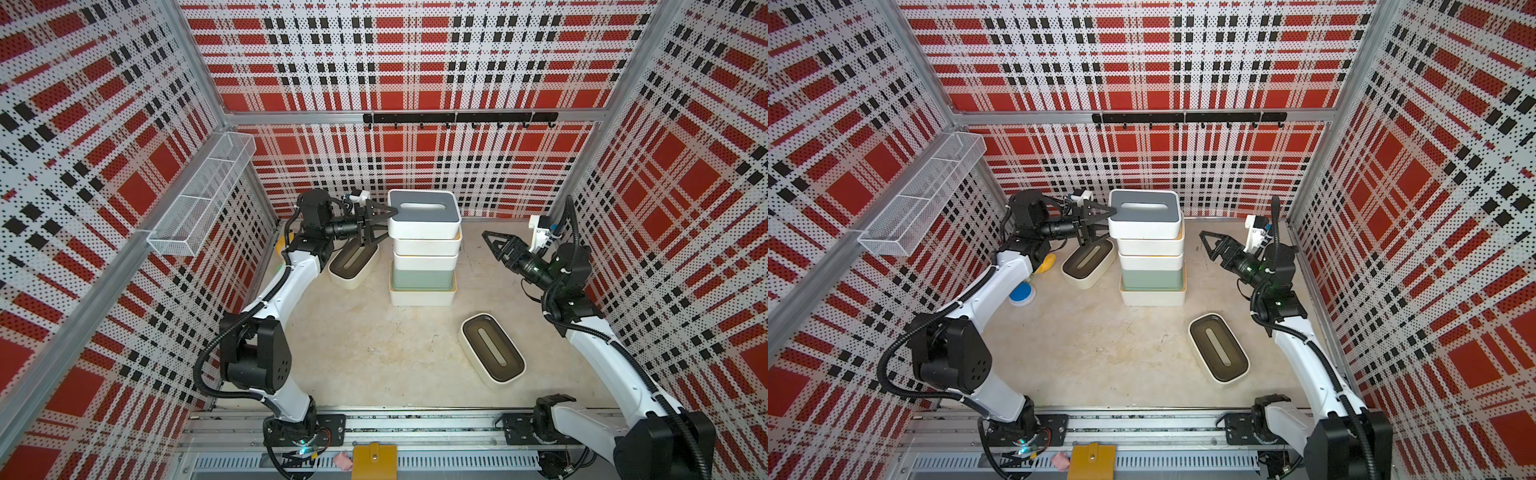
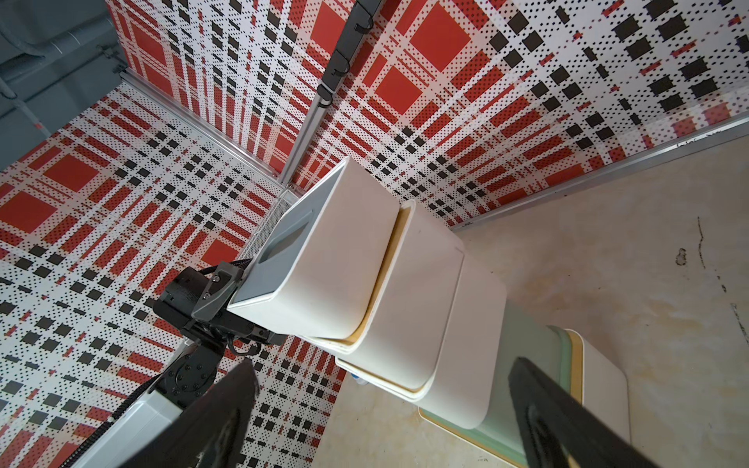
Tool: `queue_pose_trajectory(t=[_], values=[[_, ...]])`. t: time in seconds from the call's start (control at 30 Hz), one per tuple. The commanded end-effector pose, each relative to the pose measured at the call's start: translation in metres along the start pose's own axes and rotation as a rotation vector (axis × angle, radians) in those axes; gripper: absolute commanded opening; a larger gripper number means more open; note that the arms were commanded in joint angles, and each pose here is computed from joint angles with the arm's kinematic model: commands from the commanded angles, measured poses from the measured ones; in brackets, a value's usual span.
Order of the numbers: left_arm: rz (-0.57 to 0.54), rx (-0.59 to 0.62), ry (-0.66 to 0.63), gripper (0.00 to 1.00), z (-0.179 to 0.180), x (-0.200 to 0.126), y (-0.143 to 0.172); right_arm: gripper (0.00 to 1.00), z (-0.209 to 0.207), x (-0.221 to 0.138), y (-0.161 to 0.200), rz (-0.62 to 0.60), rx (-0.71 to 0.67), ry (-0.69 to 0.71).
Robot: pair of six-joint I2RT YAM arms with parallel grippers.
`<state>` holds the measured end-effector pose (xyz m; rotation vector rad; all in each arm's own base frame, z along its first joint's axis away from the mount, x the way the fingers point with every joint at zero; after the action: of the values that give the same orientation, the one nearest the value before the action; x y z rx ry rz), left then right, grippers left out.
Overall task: Stack the tissue boxes
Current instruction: Place the tissue box at the tissue box.
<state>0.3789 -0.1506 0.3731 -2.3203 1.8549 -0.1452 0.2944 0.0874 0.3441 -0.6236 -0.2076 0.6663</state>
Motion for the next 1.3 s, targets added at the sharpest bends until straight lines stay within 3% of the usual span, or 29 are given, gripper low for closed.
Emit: queue_pose_trajectory(t=[0.0,0.27,0.3,0.33,0.37,1.27], values=[[0.005,0.018,0.018,0.72,-0.003,-0.003,-0.001,1.0,0.008,0.002,-0.005,-0.023,-0.03,-0.036],[-0.003,0.01,0.01,0.73,0.002,-0.003,-0.002,1.0,0.007,0.001,-0.003,-0.021,-0.036,-0.027],[-0.005,0.01,0.008,0.77,0.002,-0.003,-0.002,1.0,0.007,0.001,-0.003,-0.019,-0.038,-0.027],[-0.006,0.01,0.008,0.93,0.003,-0.003,-0.002,1.0,0.008,0.001,-0.003,-0.019,-0.041,-0.03],[-0.007,0.01,0.006,1.0,0.004,-0.003,-0.002,0.99,0.008,0.001,-0.003,-0.019,-0.041,-0.029],[-0.038,-0.001,-0.064,1.0,0.018,-0.009,-0.001,1.0,0.005,0.002,-0.001,-0.012,-0.029,-0.025]])
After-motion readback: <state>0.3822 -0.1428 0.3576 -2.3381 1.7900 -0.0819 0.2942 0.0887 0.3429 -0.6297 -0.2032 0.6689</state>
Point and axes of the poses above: each gripper's point midway between its finger pads, its own x axis out along the fingers, its own z axis along the line the jaws close on, y = z × x, the point moved 8 cm from there along -x, back along the fingers, and after that the axes turned 3 degrees about x, right-handed, at the moved point
